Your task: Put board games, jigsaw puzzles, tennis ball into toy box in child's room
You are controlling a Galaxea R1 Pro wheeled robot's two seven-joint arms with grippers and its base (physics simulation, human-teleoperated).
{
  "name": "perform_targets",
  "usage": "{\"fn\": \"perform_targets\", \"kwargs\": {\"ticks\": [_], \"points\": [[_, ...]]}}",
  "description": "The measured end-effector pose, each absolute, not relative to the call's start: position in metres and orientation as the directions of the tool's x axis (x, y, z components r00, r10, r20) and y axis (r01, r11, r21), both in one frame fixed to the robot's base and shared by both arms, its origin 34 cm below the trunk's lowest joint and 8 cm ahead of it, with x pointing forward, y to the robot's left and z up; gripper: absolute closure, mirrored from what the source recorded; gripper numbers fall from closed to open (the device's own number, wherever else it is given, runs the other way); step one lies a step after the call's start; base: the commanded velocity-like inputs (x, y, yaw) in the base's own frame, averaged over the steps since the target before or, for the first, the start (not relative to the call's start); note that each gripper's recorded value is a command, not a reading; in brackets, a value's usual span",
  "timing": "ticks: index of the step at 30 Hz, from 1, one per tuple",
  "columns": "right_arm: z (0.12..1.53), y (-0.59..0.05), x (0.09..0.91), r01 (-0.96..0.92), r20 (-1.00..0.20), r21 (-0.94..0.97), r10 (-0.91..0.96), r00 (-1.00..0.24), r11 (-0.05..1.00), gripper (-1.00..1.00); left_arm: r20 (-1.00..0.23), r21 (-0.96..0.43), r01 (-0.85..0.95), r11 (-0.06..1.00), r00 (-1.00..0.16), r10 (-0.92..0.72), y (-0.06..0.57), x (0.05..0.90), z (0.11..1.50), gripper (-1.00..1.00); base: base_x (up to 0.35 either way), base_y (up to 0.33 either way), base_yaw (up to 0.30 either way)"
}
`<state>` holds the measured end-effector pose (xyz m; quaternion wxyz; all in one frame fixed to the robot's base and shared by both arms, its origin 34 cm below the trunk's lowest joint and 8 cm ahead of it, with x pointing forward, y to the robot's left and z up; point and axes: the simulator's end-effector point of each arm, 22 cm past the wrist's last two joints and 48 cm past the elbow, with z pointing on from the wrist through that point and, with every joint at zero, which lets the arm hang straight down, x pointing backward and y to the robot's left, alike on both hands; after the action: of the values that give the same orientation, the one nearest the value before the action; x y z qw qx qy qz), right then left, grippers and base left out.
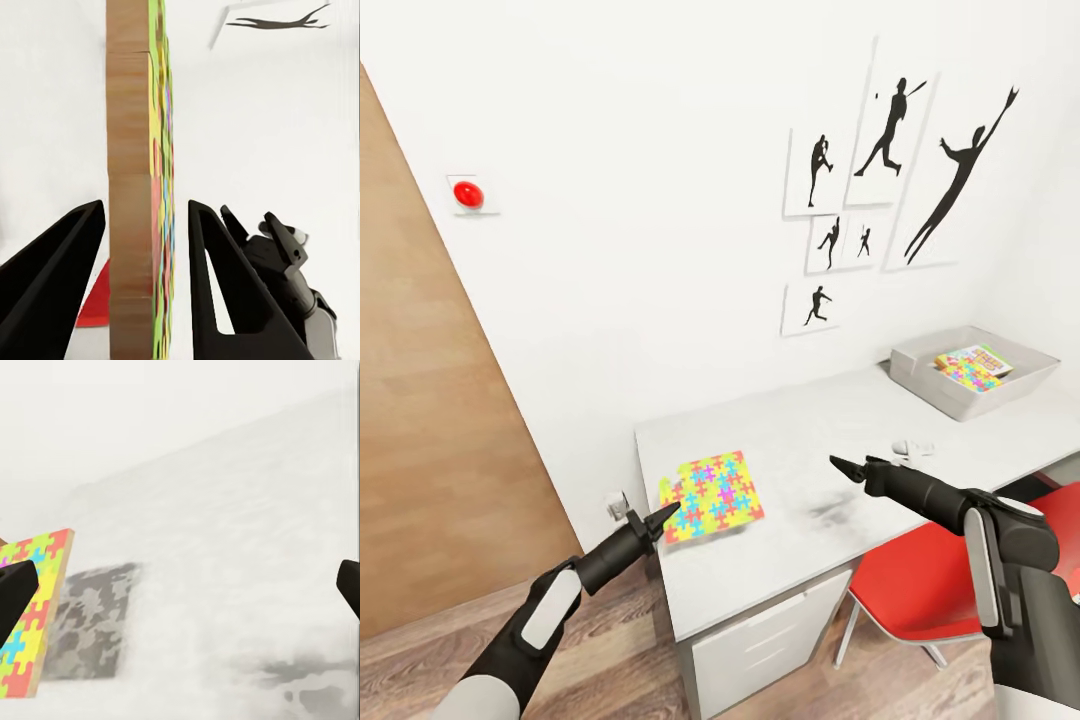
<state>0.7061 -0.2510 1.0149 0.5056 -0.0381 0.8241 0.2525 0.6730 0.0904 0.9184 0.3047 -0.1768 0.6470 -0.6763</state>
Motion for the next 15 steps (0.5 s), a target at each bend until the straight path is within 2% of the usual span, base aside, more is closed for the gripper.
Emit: {"fn": "perform_targets", "kwargs": {"ticks": [9,12,15], "points": [[1.028,-0.257,0.705,-0.313,-0.858,0.371,0.194,-0.476,0.874,-1.0,-0.179,-0.978,0.205,0.033,-0.752,-0.635,0.088,0.672,0.939,1.0,0.0,0.0,0.0],[1.043,-0.316,0.705,-0.261,-0.876,0.296,0.152,-0.458,0.919,-1.0,-0.267,-0.962,0.245,0.12,-0.761,-0.591,0.061,0.683,0.993,1.0,0.0,0.0,-0.122],[1.05,-0.335,0.704,-0.241,-0.882,0.276,0.145,-0.449,0.931,-1.0,-0.306,-0.952,0.253,0.174,-0.754,-0.581,0.059,0.688,1.011,1.0,0.0,0.0,-0.071]]}}
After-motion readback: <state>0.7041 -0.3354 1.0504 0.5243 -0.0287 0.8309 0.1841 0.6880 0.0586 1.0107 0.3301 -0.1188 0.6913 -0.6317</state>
